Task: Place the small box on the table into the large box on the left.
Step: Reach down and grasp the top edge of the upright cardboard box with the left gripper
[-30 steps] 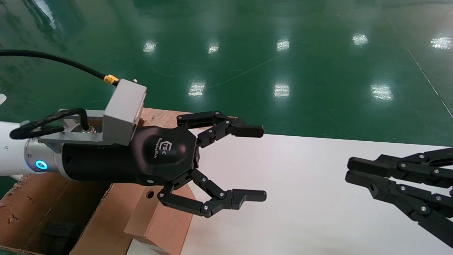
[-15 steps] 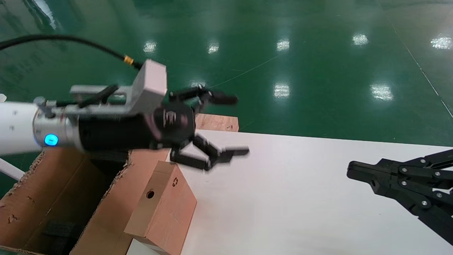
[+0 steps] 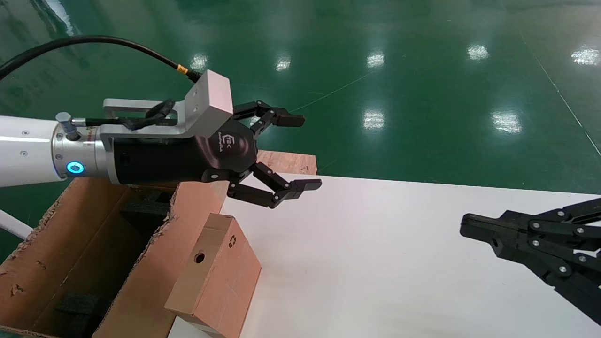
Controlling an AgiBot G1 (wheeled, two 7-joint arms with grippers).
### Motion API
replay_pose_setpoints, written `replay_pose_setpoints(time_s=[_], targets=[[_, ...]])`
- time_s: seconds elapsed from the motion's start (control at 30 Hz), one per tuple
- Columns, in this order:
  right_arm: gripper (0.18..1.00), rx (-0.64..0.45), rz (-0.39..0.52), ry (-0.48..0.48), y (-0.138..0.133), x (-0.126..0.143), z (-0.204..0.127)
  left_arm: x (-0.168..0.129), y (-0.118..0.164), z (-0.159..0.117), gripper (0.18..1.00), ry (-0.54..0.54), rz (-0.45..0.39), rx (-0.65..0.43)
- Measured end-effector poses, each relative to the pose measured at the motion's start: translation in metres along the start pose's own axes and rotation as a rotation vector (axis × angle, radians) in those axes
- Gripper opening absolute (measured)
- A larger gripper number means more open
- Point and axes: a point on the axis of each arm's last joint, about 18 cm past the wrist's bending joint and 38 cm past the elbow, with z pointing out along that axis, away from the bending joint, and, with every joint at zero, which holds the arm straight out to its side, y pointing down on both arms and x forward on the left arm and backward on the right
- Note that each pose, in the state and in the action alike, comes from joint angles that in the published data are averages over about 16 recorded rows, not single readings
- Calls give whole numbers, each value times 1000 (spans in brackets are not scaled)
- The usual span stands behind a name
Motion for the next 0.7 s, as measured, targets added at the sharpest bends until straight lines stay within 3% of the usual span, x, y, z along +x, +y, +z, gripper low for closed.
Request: replay_pose_setpoints(time_s=[0.4,0.7], targets=[[191,0,0,0,0,0,0,-7,1,33,1000,2,-260,-142],[191,0,0,0,0,0,0,-25,-7,37,1000,-79,-293,-329]])
